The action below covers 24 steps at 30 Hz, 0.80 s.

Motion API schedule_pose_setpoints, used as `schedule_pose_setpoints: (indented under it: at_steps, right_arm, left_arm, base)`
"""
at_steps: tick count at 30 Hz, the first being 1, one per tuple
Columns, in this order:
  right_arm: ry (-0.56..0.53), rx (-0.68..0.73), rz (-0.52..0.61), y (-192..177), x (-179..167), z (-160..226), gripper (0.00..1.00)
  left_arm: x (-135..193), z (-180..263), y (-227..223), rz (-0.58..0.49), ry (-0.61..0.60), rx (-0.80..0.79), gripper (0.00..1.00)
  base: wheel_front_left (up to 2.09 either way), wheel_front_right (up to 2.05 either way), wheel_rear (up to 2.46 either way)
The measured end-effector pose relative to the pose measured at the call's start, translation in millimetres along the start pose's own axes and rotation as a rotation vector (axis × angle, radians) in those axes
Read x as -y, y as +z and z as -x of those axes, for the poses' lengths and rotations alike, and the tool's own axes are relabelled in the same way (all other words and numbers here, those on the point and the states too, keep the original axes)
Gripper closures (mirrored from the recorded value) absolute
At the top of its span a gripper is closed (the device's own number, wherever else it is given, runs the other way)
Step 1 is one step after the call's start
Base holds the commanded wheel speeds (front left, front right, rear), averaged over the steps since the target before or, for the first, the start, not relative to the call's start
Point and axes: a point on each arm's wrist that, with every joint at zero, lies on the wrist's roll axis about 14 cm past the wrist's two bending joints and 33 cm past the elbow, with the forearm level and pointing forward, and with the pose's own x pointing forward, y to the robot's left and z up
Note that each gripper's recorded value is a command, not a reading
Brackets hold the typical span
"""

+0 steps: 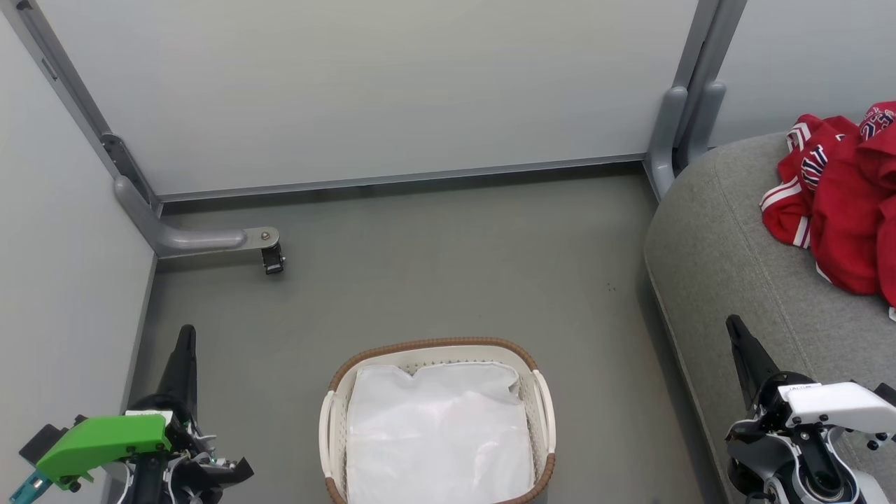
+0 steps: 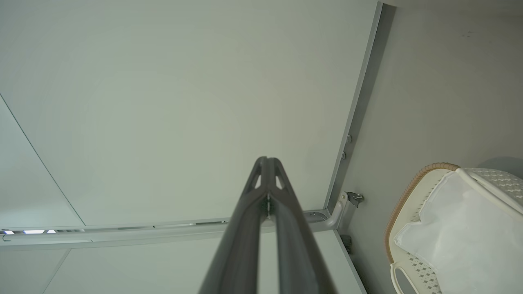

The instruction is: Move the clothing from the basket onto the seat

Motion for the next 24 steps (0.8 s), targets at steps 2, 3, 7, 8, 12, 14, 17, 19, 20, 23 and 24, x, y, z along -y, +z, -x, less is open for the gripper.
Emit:
schedule_pose_setpoints:
  at_steps: [2, 3, 7, 8, 12, 14, 17, 19, 20, 23, 24]
  right_arm:
    - [0.000, 0.000, 0.000, 0.0, 0.0, 0.0, 1.00]
    - [0.000, 0.000, 0.000, 0.0, 0.0, 0.0, 1.00]
    - [0.000, 0.000, 0.000, 0.0, -0.1, 0.0, 1.00]
    - [0.000, 0.000, 0.000, 0.0, -0.1, 0.0, 1.00]
    - [0.001, 0.000, 0.000, 0.0, -0.1, 0.0, 1.00]
    - [0.000, 0.000, 0.000, 0.0, -0.1, 0.0, 1.00]
    - [0.000, 0.000, 0.000, 0.0, -0.1, 0.0, 1.00]
    - [0.000, 0.000, 0.000, 0.0, -0.1, 0.0, 1.00]
    - [0.000, 0.000, 0.000, 0.0, -0.1, 0.0, 1.00]
    - [0.001, 0.000, 0.000, 0.0, -0.2, -0.1, 1.00]
    - [0.001, 0.000, 0.000, 0.0, -0.2, -0.1, 1.00]
  left_arm:
    - [0.0, 0.0, 0.0, 0.000, 0.000, 0.000, 1.00]
    - [0.0, 0.0, 0.0, 0.000, 0.000, 0.000, 1.00]
    - [0.0, 0.0, 0.0, 0.000, 0.000, 0.000, 1.00]
    - [0.0, 0.0, 0.0, 0.000, 0.000, 0.000, 1.00]
    - [0.0, 0.0, 0.0, 0.000, 0.000, 0.000, 1.00]
    - [0.0, 0.0, 0.0, 0.000, 0.000, 0.000, 1.00]
    - [0.0, 0.0, -0.1, 0.000, 0.000, 0.000, 1.00]
    - [0.0, 0.0, -0.1, 0.000, 0.000, 0.000, 1.00]
    - [0.0, 0.0, -0.1, 0.000, 0.000, 0.000, 1.00]
    - [0.0, 0.0, -0.1, 0.000, 0.000, 0.000, 1.00]
    - [0.0, 0.0, -0.1, 0.000, 0.000, 0.000, 1.00]
  base:
    - [0.00, 0.00, 0.00]
    - [0.00, 0.00, 0.00]
    - [0.00, 0.00, 0.00]
    - [0.00, 0.00, 0.00]
    - [0.00, 0.00, 0.00]
    - [0.00, 0.00, 0.00]
    - [0.00, 0.00, 0.00]
    - [0.00, 0.00, 0.00]
    - [0.00, 0.00, 0.00]
    - [0.00, 0.00, 0.00]
    - [0.00, 0.00, 0.00]
